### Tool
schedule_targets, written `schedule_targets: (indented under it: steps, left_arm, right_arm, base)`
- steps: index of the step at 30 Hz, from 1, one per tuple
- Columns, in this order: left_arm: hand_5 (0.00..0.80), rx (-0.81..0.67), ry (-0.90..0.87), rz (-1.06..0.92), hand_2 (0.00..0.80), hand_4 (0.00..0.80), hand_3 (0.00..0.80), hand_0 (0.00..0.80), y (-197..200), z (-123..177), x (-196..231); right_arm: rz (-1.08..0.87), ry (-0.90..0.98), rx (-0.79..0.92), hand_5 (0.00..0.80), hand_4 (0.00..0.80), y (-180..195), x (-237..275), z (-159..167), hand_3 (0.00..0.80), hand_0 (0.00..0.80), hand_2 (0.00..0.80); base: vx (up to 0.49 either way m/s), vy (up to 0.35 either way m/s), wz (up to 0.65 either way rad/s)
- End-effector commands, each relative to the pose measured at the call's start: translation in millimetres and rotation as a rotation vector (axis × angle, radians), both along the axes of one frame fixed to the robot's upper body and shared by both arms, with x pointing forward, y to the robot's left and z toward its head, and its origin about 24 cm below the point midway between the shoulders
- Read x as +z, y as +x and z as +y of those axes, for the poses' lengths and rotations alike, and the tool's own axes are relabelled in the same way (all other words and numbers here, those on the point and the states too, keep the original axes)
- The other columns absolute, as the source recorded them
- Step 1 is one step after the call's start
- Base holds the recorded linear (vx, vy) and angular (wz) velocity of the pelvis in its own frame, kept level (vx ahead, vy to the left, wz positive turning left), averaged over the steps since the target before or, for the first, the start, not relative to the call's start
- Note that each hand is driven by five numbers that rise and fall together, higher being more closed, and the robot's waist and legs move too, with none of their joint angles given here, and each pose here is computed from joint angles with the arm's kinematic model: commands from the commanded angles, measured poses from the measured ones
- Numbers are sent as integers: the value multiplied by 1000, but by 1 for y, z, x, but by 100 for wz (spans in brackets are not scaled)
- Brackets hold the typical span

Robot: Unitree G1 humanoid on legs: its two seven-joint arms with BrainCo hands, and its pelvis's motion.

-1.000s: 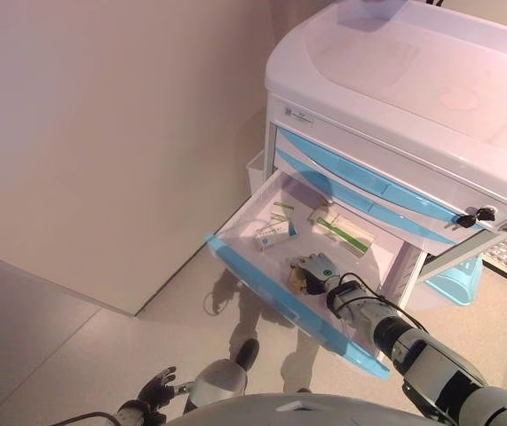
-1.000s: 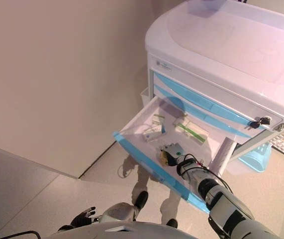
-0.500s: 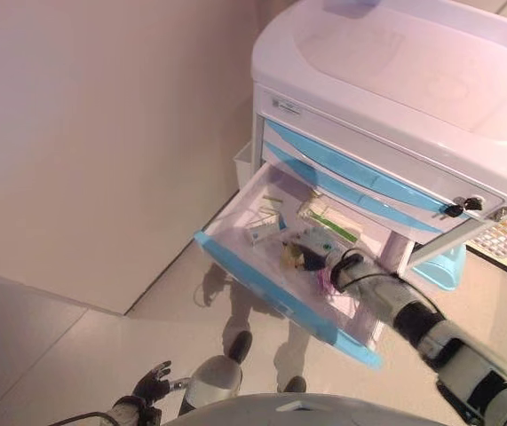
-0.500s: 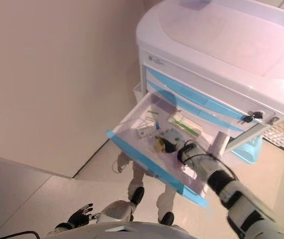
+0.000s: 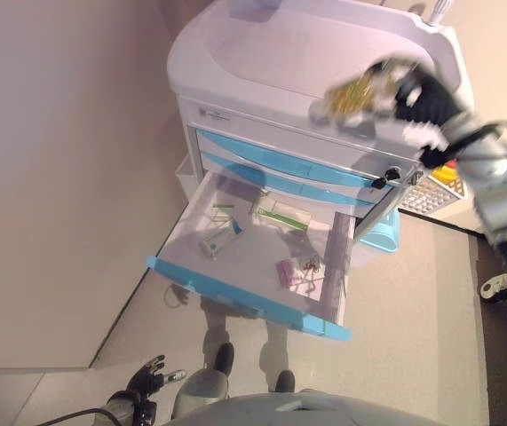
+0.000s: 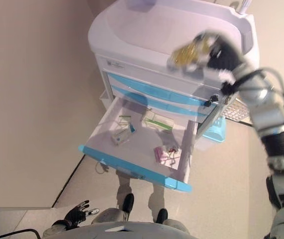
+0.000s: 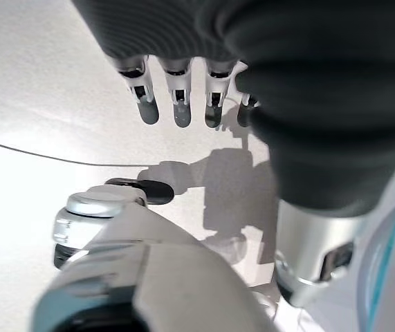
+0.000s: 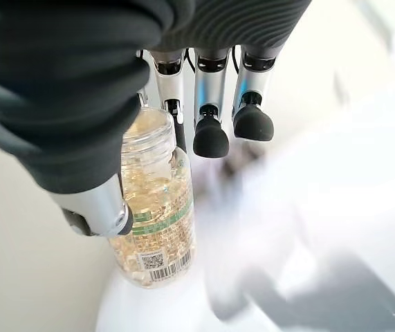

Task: Open the drawer and pick up the medicine

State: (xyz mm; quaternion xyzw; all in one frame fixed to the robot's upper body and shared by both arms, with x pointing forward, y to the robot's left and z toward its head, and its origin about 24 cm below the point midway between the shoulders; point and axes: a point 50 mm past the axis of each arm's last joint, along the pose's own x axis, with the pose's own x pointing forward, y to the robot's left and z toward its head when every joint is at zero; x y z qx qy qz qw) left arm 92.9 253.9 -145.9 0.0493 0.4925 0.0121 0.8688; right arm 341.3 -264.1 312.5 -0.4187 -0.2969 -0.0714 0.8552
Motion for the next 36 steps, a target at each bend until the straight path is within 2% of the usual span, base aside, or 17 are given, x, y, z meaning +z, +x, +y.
schedule_targets:
  steps: [1,5,8,13,15,17,21,36]
  left_arm:
    - [0,-47,45,64,0,0,0,0,-8,14,0]
    - [0,-57,50,71,0,0,0,0,-7,15,1]
    - [0,-65,57,86,0,0,0,0,-9,18,2]
    - [0,-55,63,88,0,0,0,0,-10,21,3]
    - [0,-54,61,87,0,0,0,0,-10,21,2]
    - [0,-50,75,80,0,0,0,0,-11,25,4]
    - [0,-31,82,51,0,0,0,0,-8,30,8]
    - [0,10,74,-43,0,0,0,0,7,33,16]
  right_arm:
    - [-254,6,-178,800,800,-17,70,-24,800,800,800]
    - [-213,17,-322,800,800,-16,82,-49,800,800,800]
    - [-109,-6,-410,800,800,-11,83,-60,800,800,800]
    - [72,-122,-533,800,800,-4,77,-76,800,800,800]
    - [75,-125,-536,800,800,-3,78,-76,800,800,800]
    - [205,-203,-615,800,800,-4,75,-87,800,800,800]
    - [266,-286,-689,800,800,-6,79,-91,800,800,800]
    - [427,-362,-722,800,800,-6,82,-91,800,800,800]
  base:
    - [71,9,3]
    - [69,7,4]
    - [54,11,13]
    - [25,9,10]
    - [14,-9,10]
    - [14,-20,14]
    - [-26,-16,15]
    - [-41,-8,3]
